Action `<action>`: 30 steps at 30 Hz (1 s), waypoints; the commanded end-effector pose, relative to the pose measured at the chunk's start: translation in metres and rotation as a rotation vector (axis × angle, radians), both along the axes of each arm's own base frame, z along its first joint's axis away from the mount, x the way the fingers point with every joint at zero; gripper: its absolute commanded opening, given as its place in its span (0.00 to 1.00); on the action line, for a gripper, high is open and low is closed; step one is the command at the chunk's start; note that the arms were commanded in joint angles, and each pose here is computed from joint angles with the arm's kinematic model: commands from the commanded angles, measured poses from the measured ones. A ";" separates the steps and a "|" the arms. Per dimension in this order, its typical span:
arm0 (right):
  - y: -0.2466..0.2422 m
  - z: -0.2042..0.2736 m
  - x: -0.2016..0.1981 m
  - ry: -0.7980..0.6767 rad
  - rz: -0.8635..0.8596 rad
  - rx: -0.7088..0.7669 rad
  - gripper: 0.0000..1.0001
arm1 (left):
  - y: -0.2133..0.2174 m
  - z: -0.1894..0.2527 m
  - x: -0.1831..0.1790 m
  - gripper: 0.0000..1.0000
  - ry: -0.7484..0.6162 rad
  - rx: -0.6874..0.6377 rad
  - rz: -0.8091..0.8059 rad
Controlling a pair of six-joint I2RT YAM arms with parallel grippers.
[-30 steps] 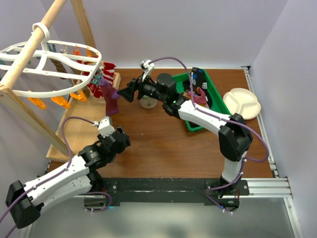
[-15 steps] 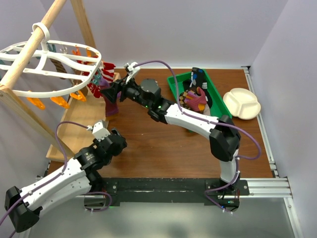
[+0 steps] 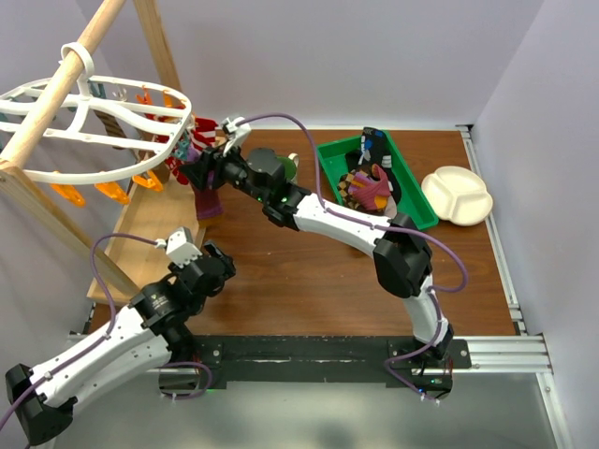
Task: Remove the socks clipped to the hanger
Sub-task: Remove the sock from the hanger.
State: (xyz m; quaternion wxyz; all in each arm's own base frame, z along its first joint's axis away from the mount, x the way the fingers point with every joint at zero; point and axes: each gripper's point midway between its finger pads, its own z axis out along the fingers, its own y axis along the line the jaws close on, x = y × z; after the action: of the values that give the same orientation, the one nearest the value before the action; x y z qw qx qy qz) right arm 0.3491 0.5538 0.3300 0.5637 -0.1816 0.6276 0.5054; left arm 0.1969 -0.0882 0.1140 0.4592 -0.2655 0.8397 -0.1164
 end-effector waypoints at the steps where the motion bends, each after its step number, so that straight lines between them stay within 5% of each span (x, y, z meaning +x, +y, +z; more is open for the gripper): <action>1: 0.003 0.040 0.000 -0.071 -0.005 0.055 0.66 | 0.004 0.030 0.011 0.75 -0.101 -0.017 0.028; 4: 0.006 0.045 0.000 -0.103 0.009 0.029 0.65 | 0.002 0.041 0.013 0.77 -0.140 -0.022 0.006; 11: -0.004 0.061 -0.002 -0.155 0.052 -0.027 0.19 | -0.004 0.070 0.019 0.77 -0.218 -0.001 -0.061; 14: -0.012 0.071 -0.011 -0.197 0.096 -0.051 0.10 | -0.006 0.085 0.021 0.77 -0.257 0.008 -0.089; 21: -0.040 0.094 -0.022 -0.243 0.207 -0.076 0.00 | -0.006 0.127 0.024 0.77 -0.370 0.025 -0.139; 30: -0.061 0.120 -0.041 -0.270 0.440 -0.052 0.00 | 0.010 0.169 0.017 0.76 -0.496 0.075 -0.154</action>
State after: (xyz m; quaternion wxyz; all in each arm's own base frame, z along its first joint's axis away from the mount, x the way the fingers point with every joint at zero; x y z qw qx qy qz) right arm 0.3472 0.5089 0.3907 0.5270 -0.3436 0.5737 0.5245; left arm 0.2127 -0.0879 0.2437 0.6044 -0.1542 0.7610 -0.1781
